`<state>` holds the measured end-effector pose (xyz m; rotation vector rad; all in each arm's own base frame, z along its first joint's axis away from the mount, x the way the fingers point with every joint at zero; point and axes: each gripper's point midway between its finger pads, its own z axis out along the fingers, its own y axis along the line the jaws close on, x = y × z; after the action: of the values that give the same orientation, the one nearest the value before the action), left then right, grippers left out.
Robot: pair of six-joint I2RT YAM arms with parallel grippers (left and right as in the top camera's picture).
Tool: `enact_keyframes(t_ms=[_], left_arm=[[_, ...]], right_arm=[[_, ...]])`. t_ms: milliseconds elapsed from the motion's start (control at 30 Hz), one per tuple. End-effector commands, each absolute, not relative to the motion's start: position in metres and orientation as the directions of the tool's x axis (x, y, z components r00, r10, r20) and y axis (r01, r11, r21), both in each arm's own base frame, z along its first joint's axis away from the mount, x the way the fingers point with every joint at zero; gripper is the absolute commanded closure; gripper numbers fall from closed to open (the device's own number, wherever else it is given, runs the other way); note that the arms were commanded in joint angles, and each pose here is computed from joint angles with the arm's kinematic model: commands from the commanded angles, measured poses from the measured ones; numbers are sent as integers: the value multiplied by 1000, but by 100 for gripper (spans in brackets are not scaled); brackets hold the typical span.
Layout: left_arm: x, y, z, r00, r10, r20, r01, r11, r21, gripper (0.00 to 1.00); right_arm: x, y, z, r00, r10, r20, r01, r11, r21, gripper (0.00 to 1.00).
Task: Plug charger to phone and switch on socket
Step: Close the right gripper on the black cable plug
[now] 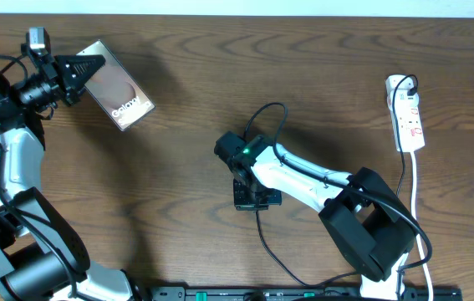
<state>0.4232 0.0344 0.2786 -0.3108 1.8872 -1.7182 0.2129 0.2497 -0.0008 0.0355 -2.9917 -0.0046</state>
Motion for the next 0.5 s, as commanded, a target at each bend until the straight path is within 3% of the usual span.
enact_keyframes(t_ms=[0,467], left_arm=[[420,34,284,-821,-503,-270,224,151,-963,93],[420,34,284,-821,-503,-270,224,152,-963,93]], right_arm=[[210,247,0,-987,-2,159,-2,1000,0,99],[208,246,-5,-986,2,166,3,1000,4,98]])
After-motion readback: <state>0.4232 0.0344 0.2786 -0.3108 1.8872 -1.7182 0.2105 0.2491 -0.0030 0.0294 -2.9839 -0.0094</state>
